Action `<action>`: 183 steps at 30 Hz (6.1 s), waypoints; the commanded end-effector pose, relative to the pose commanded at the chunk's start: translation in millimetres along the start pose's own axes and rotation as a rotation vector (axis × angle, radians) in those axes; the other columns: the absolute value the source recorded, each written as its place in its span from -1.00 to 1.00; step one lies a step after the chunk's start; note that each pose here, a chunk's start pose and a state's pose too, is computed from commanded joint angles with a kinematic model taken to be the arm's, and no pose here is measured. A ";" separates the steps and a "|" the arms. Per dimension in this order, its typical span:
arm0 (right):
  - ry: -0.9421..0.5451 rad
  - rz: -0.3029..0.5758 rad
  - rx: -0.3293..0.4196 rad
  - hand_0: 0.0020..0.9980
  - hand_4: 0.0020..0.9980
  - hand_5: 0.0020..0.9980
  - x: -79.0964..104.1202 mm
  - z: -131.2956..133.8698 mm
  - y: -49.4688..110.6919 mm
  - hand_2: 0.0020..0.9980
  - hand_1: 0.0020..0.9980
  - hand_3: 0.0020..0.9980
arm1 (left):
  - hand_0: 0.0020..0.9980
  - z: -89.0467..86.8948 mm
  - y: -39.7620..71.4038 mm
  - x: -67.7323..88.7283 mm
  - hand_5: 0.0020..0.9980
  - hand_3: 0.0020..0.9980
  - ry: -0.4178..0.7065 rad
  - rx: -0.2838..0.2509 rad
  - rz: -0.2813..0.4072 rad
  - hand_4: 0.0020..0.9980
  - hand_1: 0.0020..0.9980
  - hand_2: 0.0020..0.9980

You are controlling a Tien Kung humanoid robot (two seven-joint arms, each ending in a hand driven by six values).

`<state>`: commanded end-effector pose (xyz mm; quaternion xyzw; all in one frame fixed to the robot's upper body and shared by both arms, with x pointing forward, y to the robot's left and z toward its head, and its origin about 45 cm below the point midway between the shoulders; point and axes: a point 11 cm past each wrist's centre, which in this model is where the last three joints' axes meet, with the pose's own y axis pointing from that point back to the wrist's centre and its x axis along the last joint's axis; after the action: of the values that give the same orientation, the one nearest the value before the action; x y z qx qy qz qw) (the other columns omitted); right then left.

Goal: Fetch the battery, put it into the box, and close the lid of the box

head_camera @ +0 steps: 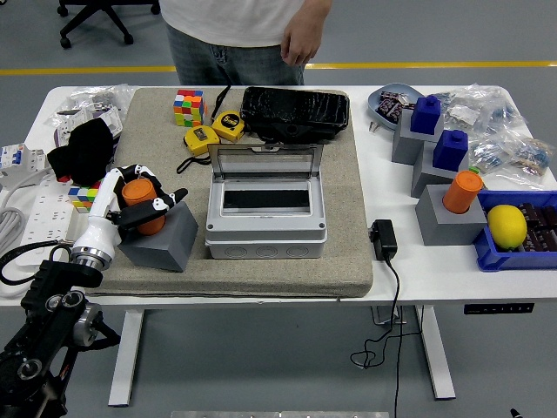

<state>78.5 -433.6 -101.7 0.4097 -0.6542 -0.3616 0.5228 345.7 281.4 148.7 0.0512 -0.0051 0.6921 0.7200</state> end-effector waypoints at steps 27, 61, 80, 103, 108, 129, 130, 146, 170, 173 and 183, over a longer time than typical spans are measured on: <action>0.002 -0.002 0.002 0.70 1.00 1.00 -0.3 -1.5 0.0 0.54 0.62 0.55 | -0.88 47.0 -1.4 -23.5 -0.90 -0.81 -0.142 -0.171 0.006 1.00 -0.90 -0.81; 0.019 0.008 0.014 0.70 1.00 1.00 5.5 -11.2 -0.2 0.53 0.62 0.55 | -0.92 57.6 -22.3 -132.0 -0.26 -0.94 -0.728 -0.348 -0.412 0.92 -1.00 -0.94; 0.026 0.009 0.020 0.70 1.00 1.00 6.5 -15.3 -0.2 0.53 0.62 0.55 | -0.92 57.4 -49.6 -131.4 -0.24 -0.94 -0.796 -0.347 -0.385 0.93 -1.00 -0.94; 0.037 0.009 0.021 0.70 1.00 1.00 8.0 -16.8 -0.2 0.53 0.62 0.54 | -0.91 54.1 -58.9 -131.2 -0.21 -0.94 -0.835 -0.364 -0.357 0.96 -1.00 -0.94; 0.038 0.008 0.020 0.70 1.00 1.00 7.8 -16.9 -0.2 0.53 0.62 0.54 | -0.91 52.0 -60.0 -129.9 -0.20 -0.94 -0.836 -0.359 -0.354 0.97 -1.00 -0.94; 0.036 0.006 0.020 0.70 1.00 1.00 7.5 -16.6 -0.2 0.53 0.62 0.54 | -0.53 52.3 -61.0 -135.7 0.02 -0.50 -0.821 -0.341 -0.405 1.00 -0.49 -0.52; 0.035 0.006 0.020 0.70 1.00 1.00 7.4 -16.6 -0.2 0.53 0.62 0.54 | -0.53 51.9 -60.9 -136.0 0.02 -0.50 -0.821 -0.337 -0.409 1.00 -0.49 -0.52; 0.033 0.003 0.020 0.70 1.00 1.00 6.7 -16.2 -0.2 0.53 0.61 0.55 | 0.00 55.8 -60.6 -137.7 0.06 -0.11 -0.816 -0.342 -0.414 1.00 0.02 -0.09; 0.034 -0.003 0.018 0.70 1.00 1.00 5.3 -15.4 -0.2 0.53 0.60 0.55 | -0.11 120.0 -48.5 -150.6 0.20 -0.05 -0.678 -0.591 -0.325 1.00 0.11 0.04; 0.035 -0.004 0.019 0.70 1.00 1.00 5.0 -15.6 -0.2 0.53 0.60 0.55 | -0.11 119.6 -57.3 -145.0 0.20 -0.05 -0.752 -0.573 -0.317 1.00 0.11 0.04; 0.036 -0.004 0.015 0.69 1.00 1.00 5.7 -14.5 -0.3 0.53 0.59 0.55 | 1.00 99.0 -73.8 -132.0 0.65 0.69 -0.969 -0.410 -0.344 1.00 0.99 0.85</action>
<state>92.0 -439.5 -97.0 0.4214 -0.6465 -0.3506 0.5306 420.0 139.3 232.0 0.2227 -0.4618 0.4466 0.7333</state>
